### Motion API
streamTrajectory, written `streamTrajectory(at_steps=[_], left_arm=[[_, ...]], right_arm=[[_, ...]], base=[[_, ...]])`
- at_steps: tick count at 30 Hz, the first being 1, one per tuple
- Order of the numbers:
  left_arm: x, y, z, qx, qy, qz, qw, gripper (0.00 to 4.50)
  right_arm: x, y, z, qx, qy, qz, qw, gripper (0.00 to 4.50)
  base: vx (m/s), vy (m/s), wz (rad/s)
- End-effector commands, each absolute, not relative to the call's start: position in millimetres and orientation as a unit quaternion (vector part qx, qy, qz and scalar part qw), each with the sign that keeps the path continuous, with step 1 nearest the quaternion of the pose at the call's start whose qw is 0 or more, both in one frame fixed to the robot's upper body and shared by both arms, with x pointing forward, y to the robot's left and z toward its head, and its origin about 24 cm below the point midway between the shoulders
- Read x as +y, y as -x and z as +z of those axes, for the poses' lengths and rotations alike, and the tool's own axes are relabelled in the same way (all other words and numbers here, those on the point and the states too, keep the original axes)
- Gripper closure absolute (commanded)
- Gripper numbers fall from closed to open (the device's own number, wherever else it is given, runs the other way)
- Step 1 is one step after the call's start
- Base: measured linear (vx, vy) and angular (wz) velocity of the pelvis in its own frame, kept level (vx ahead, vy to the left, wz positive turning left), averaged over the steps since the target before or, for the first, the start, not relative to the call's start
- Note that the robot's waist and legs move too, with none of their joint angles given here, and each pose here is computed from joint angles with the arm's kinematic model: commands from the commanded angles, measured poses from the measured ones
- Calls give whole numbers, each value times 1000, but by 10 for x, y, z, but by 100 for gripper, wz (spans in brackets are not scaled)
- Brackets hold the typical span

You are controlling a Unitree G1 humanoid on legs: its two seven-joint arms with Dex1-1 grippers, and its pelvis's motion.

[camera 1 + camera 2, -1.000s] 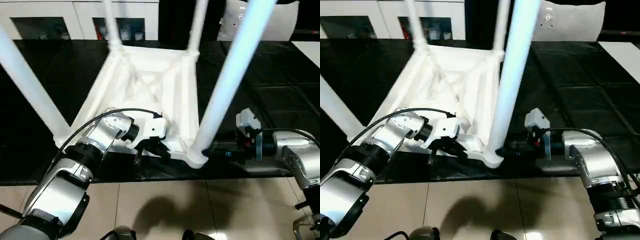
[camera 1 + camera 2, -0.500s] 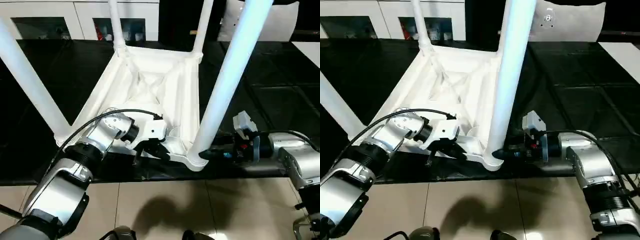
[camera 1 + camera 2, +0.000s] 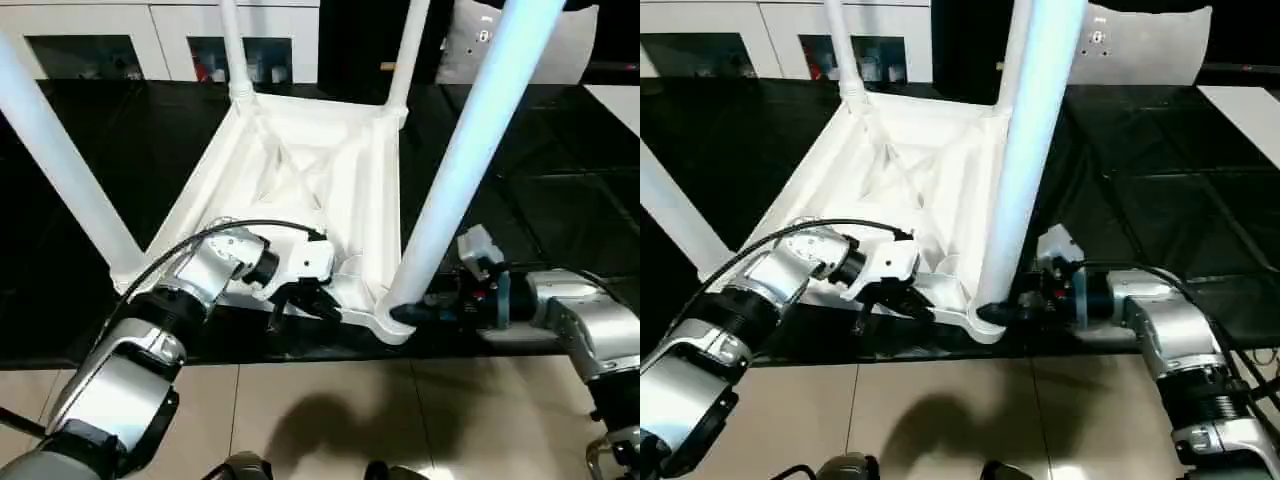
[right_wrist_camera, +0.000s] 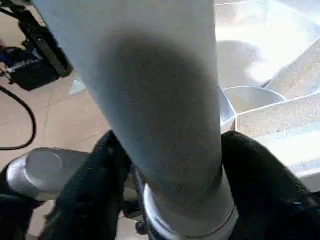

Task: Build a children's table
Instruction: Rotate leg to tighten

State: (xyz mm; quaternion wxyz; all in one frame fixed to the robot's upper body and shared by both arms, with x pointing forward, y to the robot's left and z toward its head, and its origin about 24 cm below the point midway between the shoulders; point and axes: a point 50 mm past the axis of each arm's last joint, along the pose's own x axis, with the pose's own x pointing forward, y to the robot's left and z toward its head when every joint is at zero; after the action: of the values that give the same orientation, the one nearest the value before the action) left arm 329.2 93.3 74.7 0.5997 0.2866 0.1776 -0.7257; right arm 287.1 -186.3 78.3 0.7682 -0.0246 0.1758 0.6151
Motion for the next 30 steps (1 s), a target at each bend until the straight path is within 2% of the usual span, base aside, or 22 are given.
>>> streamTrajectory(at_steps=[1,10,15,19,20,21,22,24,25,27,28,30], left_arm=[[843,-3207,661,185,-295,-747,566,450],[851,-3206,652,186,-295,-745,568,450],[858,-3217,641,192,-294,-737,578,450],[811,-3282,615,209,-273,-697,629,450],[756,-3312,615,215,-254,-677,657,450],[756,-3312,615,215,-254,-677,657,450],[636,-3360,622,223,-212,-642,703,450],[558,-3387,638,224,-187,-623,726,450],[475,-3421,658,222,-166,-601,749,450],[440,-3432,664,221,-159,-593,758,450],[326,-3464,681,215,-144,-567,782,450],[270,-3474,691,211,-137,-556,792,450]], right_arm=[[-1866,-2860,787,177,33,614,769,144],[-1862,-2857,799,177,5,619,765,222],[-1848,-2828,787,177,-1,620,764,239],[-1791,-2838,745,176,-11,588,789,241],[-1759,-2916,695,182,-4,537,824,241],[-1759,-2916,695,182,-4,537,824,241],[-1694,-3053,628,185,-2,446,876,243],[-1655,-3125,609,186,-8,396,899,243],[-1617,-3186,593,190,-18,348,918,247],[-1602,-3209,587,191,-20,327,925,249],[-1551,-3286,582,183,-28,261,947,249],[-1521,-3317,590,174,-35,235,956,249]], base=[[0,0,0],[0,0,0],[0,0,0],[0,0,0],[0,0,0],[0,0,0],[-59,-6,-3],[-62,-3,-6],[-56,16,-13],[-56,38,-16],[-38,53,-12],[-22,51,-11]])
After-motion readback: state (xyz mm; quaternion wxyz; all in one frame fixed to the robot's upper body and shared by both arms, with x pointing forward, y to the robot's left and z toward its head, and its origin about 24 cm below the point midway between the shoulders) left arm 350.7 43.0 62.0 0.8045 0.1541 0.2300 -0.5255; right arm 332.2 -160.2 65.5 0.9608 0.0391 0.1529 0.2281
